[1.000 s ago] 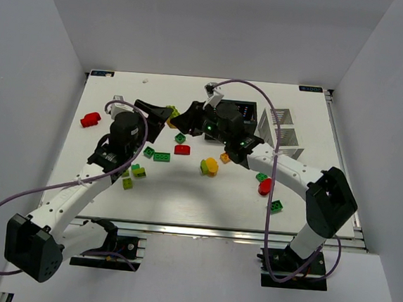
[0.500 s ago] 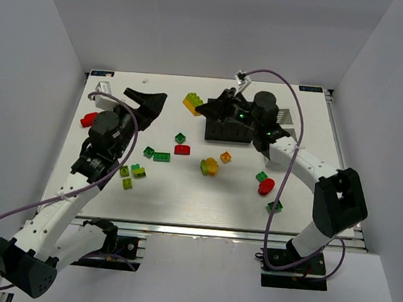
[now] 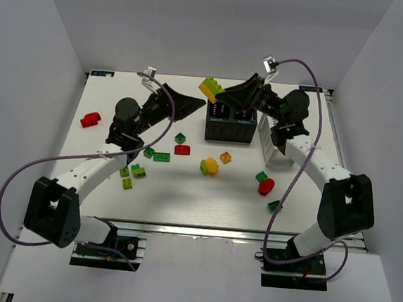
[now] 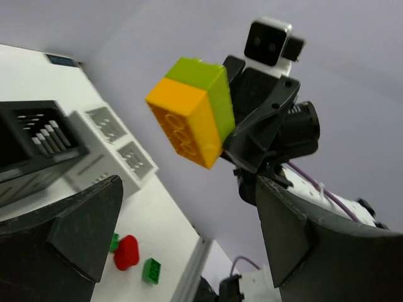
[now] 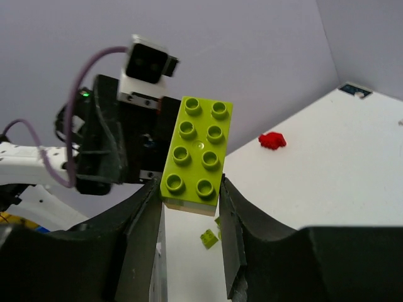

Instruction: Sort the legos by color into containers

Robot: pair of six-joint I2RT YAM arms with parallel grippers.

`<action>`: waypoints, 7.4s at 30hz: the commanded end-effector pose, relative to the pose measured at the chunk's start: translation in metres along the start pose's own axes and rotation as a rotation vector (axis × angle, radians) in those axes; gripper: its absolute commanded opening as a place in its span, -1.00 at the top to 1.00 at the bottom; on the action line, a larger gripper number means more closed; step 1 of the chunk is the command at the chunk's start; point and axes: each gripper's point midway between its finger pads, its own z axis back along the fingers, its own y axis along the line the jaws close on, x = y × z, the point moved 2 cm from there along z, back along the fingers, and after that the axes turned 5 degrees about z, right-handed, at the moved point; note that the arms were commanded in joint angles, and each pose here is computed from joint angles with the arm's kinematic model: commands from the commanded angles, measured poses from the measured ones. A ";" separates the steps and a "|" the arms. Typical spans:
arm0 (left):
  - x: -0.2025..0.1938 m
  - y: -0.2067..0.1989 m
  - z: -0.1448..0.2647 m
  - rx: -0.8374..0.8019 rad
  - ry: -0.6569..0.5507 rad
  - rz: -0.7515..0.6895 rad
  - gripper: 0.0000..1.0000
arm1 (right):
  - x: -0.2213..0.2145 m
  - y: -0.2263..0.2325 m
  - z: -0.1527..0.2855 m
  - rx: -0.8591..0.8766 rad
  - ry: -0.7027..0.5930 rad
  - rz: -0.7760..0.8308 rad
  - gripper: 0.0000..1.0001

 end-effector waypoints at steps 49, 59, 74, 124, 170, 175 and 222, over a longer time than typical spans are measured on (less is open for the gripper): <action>0.009 -0.070 -0.008 -0.415 0.065 -0.043 -0.19 | 0.029 0.084 0.005 0.216 -0.125 -0.010 1.00; 0.006 -0.072 -0.005 -0.436 0.085 -0.032 0.47 | 0.026 0.076 0.002 0.200 -0.121 -0.007 1.00; -0.008 -0.061 0.001 -0.362 0.157 -0.076 0.65 | 0.026 0.071 -0.005 0.209 -0.077 0.060 -0.28; -0.021 0.038 0.060 0.146 0.144 -0.110 0.67 | 0.002 -0.077 0.031 -0.108 0.383 0.695 1.00; -0.029 0.058 0.100 0.346 0.103 -0.178 0.66 | -0.061 -0.208 0.100 -0.214 1.253 1.136 0.94; -0.027 0.056 0.097 0.333 0.101 -0.176 0.66 | -0.071 -0.215 0.104 -0.194 1.281 1.118 0.61; -0.014 0.110 -0.095 0.332 0.161 -0.256 0.66 | -0.029 -0.055 0.116 -0.160 0.381 0.636 1.00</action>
